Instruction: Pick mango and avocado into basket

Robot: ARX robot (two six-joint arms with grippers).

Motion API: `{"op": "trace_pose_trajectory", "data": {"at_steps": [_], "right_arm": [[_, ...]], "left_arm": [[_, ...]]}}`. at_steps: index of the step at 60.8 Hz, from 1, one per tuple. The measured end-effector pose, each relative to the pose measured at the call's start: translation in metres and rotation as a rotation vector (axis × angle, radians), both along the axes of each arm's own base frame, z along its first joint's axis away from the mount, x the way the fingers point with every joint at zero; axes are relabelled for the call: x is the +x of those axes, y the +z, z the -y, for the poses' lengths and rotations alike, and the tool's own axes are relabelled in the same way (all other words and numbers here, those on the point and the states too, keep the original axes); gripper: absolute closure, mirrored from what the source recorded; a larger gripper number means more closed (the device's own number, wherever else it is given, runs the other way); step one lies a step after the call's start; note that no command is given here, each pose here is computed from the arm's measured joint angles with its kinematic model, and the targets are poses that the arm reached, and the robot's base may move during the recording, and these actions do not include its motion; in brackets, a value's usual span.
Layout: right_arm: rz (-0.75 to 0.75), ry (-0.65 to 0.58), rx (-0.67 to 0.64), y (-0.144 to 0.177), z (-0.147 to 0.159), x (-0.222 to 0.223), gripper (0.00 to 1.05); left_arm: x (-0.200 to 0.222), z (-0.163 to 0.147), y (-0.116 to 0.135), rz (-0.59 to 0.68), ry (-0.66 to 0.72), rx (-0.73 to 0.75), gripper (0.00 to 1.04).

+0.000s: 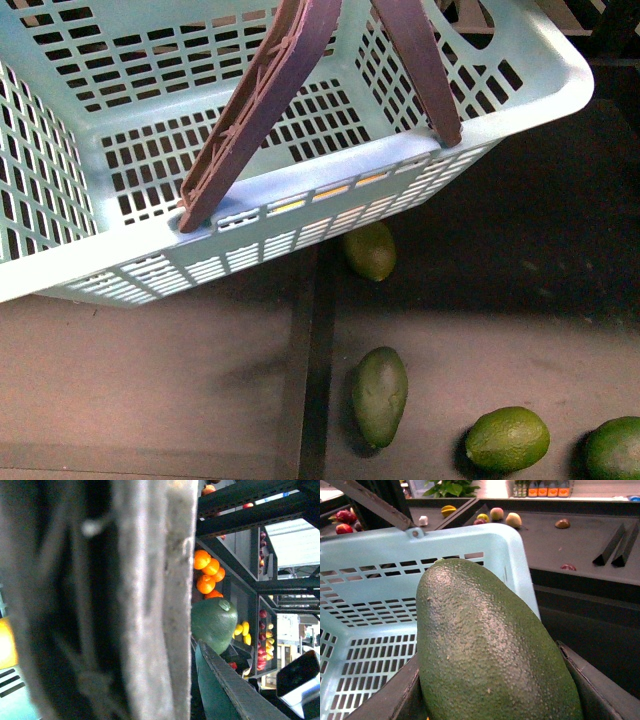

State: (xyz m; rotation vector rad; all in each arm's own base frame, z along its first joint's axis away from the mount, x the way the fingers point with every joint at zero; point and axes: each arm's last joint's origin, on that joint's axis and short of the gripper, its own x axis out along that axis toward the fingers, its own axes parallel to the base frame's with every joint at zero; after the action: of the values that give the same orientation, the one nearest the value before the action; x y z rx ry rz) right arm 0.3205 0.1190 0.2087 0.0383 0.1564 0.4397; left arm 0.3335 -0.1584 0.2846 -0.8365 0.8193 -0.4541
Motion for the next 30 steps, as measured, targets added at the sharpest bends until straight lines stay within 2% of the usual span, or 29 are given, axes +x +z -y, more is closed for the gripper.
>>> {"op": "trace_pose_trajectory", "data": {"at_steps": [20,30], "right_arm": [[-0.015,0.022,-0.002,-0.007,-0.022,0.012,0.43],[-0.015,0.020,0.007,-0.005,-0.023,0.012,0.19]], "left_arm": [[0.000,0.000,0.000,-0.001,-0.001,-0.001,0.76],[0.000,0.000,0.000,0.000,-0.001,0.000,0.76]]}}
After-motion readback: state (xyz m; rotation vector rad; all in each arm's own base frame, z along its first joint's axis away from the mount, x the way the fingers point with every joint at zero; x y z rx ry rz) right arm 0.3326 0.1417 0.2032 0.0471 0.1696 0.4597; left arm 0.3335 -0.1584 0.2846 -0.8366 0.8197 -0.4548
